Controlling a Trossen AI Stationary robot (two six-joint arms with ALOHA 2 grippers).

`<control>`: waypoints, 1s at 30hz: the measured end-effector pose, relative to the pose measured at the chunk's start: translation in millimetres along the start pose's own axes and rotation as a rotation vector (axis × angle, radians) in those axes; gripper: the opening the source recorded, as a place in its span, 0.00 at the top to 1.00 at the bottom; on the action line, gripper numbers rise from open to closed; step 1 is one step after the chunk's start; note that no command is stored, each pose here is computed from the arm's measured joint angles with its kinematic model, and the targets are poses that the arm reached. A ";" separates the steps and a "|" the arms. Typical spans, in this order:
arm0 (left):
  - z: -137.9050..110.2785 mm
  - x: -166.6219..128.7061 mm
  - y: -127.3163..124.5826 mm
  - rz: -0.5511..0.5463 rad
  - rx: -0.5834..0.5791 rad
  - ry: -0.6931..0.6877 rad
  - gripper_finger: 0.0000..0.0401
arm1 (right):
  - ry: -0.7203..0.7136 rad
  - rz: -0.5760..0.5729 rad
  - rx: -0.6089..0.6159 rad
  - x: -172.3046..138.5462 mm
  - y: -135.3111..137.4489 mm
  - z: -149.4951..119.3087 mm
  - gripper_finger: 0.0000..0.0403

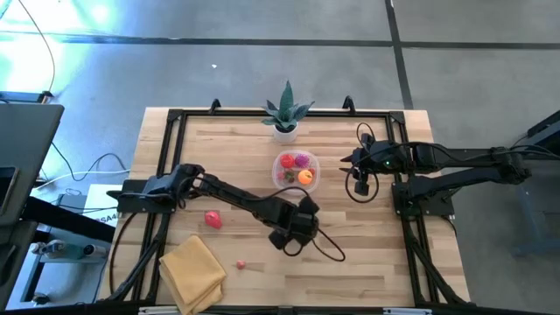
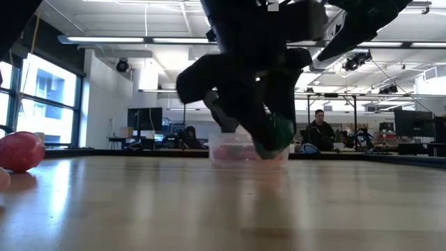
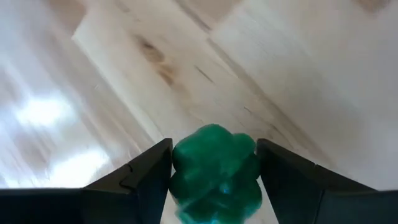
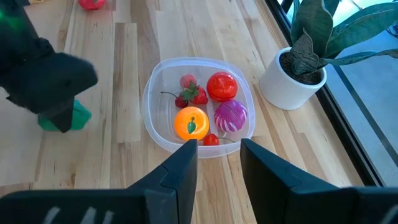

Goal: Pick and placing Produce into tupperware
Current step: Put the green bell pepper into the transparent container

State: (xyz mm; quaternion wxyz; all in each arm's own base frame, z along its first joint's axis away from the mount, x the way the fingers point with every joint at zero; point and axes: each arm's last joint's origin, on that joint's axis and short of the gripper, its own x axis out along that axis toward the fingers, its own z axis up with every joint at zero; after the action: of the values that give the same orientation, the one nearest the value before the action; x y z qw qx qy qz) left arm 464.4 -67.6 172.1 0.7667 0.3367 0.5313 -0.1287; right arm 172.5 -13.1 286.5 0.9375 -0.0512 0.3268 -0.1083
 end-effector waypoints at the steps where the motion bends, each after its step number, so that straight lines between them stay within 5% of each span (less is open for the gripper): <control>1: 0.9 -1.5 1.0 0.002 -0.044 -0.003 0.44 | 0.000 0.000 0.000 0.0 0.0 0.0 0.72; 10: -0.1 -4.9 1.2 -0.035 -0.238 0.009 0.44 | 0.000 0.000 0.000 0.0 0.0 0.0 0.72; 30: -5.4 -5.1 1.4 -0.059 -0.337 0.049 0.36 | 0.000 0.000 0.000 0.0 0.0 0.0 0.72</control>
State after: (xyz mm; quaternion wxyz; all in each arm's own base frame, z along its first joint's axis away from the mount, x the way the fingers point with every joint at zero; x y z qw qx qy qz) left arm 459.2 -63.9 176.2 0.7948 0.1907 0.5738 -0.0519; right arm 172.5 -13.1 286.5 0.9375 -0.0510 0.3268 -0.1084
